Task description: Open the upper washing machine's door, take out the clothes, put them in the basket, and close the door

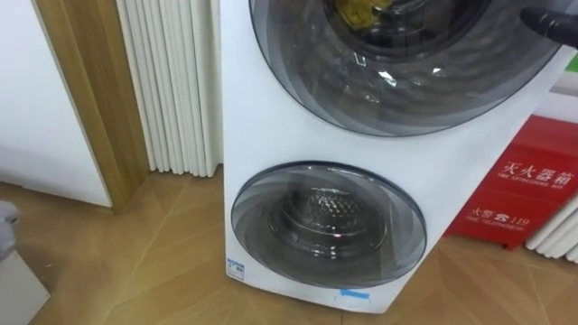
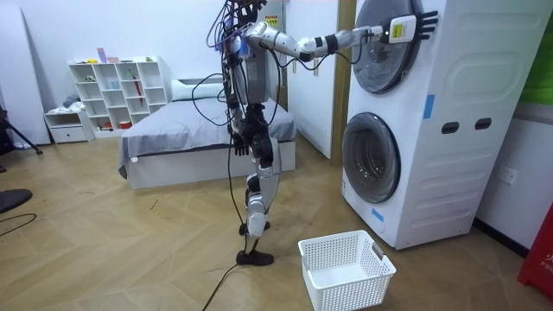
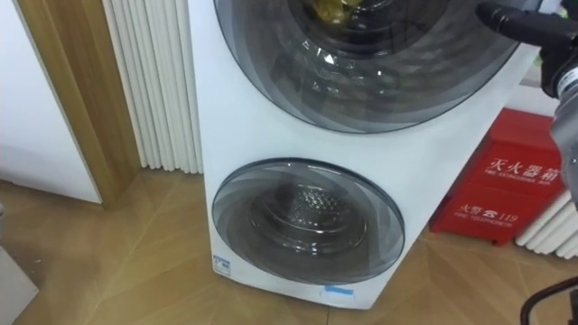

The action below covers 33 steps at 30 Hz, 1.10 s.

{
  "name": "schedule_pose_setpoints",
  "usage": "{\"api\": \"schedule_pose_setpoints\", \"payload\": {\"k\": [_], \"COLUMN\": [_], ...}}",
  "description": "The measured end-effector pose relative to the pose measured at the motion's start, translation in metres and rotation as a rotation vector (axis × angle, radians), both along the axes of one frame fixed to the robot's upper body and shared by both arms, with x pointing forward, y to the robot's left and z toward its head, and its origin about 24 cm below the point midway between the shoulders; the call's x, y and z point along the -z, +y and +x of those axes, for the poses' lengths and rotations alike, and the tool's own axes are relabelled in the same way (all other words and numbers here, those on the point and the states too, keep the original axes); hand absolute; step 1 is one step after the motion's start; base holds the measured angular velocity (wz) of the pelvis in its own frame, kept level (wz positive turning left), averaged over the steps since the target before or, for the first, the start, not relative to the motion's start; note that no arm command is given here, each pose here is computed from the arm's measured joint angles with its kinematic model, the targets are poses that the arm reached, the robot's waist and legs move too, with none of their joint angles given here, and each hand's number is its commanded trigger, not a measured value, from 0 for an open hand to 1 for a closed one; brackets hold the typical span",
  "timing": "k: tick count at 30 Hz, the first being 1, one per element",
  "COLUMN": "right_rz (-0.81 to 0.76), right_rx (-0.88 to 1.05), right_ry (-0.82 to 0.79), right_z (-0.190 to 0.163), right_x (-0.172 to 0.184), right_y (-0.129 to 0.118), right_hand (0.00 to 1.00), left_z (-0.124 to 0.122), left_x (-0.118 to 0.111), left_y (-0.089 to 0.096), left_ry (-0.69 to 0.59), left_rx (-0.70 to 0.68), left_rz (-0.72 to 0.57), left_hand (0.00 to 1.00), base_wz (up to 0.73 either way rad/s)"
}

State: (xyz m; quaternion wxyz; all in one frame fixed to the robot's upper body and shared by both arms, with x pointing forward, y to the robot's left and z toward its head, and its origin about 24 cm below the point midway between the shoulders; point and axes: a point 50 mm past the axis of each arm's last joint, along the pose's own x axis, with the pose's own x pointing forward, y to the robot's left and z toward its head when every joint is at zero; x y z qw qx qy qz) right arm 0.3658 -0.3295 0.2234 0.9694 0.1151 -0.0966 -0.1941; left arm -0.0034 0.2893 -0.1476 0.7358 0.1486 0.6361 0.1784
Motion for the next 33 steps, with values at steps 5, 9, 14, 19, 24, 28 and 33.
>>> {"api": "schedule_pose_setpoints", "payload": {"k": [5, 9, 14, 19, 24, 28, 33], "right_rz": [0.007, 0.002, 0.000, -0.009, -0.042, -0.030, -0.004], "right_rx": [-0.036, -0.054, -0.079, -0.106, -0.145, -0.167, -0.165], "right_ry": [-0.025, -0.028, -0.035, -0.042, -0.029, 0.058, 0.187], "right_z": [0.000, 0.001, 0.001, 0.002, 0.002, -0.001, -0.008], "right_x": [-0.004, -0.004, -0.004, -0.005, -0.001, 0.028, 0.068], "right_y": [0.003, 0.004, 0.005, 0.007, 0.008, 0.002, -0.003], "right_hand": [0.00, 0.00, 0.00, 0.00, 0.00, 0.00, 0.00], "left_z": [-0.001, -0.003, -0.012, -0.010, -0.005, 0.002, 0.013], "left_x": [0.000, 0.000, 0.002, 0.002, 0.002, 0.003, 0.004], "left_y": [0.001, 0.000, -0.001, -0.001, -0.001, -0.003, -0.007], "left_ry": [0.002, 0.008, 0.039, 0.039, 0.039, 0.047, 0.036], "left_rx": [0.000, 0.000, -0.009, -0.009, -0.006, 0.036, 0.084], "left_rz": [0.001, 0.000, -0.013, -0.018, -0.017, -0.018, -0.028], "left_hand": [0.00, 0.00, 0.00, 0.00, 0.00, 0.00, 0.00], "base_wz": [0.00, 0.00, 0.00, -0.02, 0.00, 0.00, 0.03]}}
